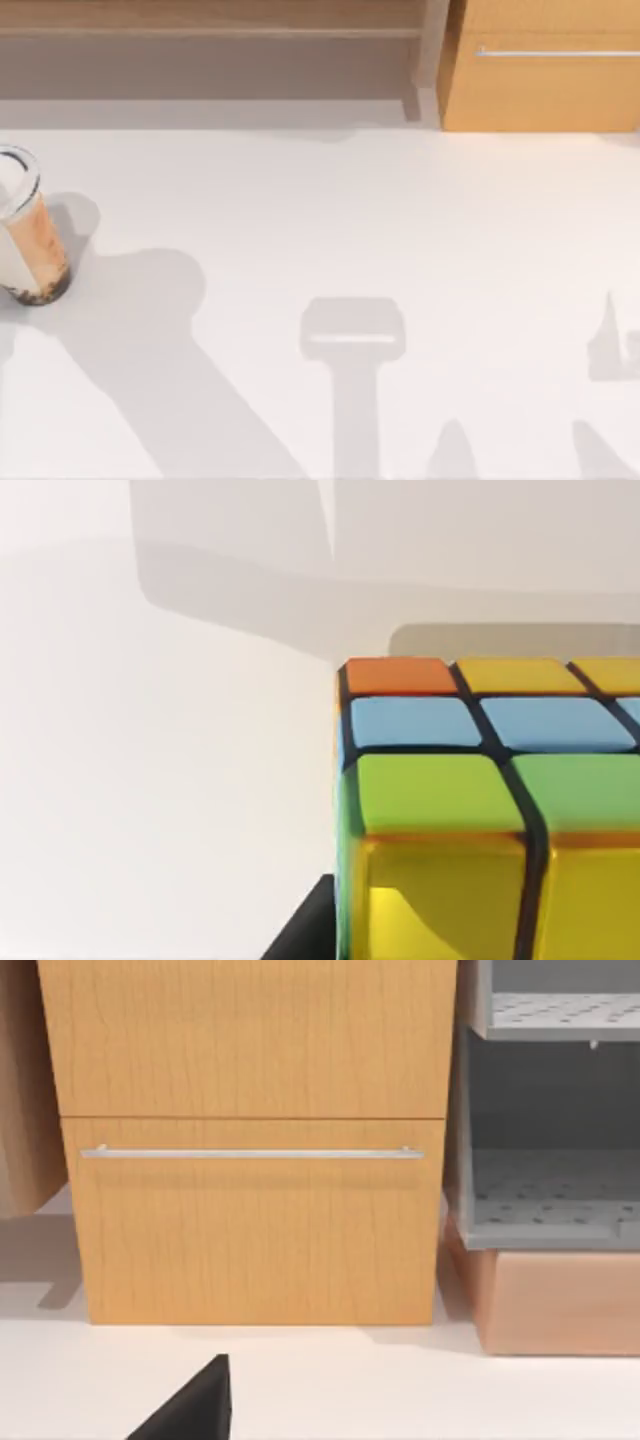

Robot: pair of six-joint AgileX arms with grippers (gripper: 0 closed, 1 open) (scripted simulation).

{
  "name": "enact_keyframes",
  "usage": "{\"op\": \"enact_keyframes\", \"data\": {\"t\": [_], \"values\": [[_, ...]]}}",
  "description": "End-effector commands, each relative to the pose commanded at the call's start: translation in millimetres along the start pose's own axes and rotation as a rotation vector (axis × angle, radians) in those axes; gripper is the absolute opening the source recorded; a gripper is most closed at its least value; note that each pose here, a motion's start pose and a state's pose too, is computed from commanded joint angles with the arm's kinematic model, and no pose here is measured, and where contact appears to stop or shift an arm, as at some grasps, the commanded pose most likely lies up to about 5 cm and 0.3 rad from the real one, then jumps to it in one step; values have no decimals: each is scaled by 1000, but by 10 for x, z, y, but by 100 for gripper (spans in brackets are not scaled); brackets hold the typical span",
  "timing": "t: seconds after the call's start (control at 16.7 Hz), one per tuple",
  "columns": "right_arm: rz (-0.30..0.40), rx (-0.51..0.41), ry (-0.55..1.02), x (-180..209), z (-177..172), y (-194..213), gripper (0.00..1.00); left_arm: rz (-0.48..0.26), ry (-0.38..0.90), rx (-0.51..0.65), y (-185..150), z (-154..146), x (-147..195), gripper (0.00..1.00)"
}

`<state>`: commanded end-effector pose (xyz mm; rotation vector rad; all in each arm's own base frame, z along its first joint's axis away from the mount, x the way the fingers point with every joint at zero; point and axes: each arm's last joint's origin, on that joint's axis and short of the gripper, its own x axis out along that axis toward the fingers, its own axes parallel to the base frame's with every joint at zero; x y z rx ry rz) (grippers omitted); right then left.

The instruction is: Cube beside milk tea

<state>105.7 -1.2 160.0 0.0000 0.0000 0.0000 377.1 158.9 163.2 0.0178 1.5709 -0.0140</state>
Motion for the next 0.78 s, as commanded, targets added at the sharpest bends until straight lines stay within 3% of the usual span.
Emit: {"op": "enact_keyframes", "data": {"t": [0.42,0.78], "values": [[0,0,0,0,0,0,100,0,0,0,0,0,0,98],[0,0,0,0,0,0,100,0,0,0,0,0,0,100]]}}
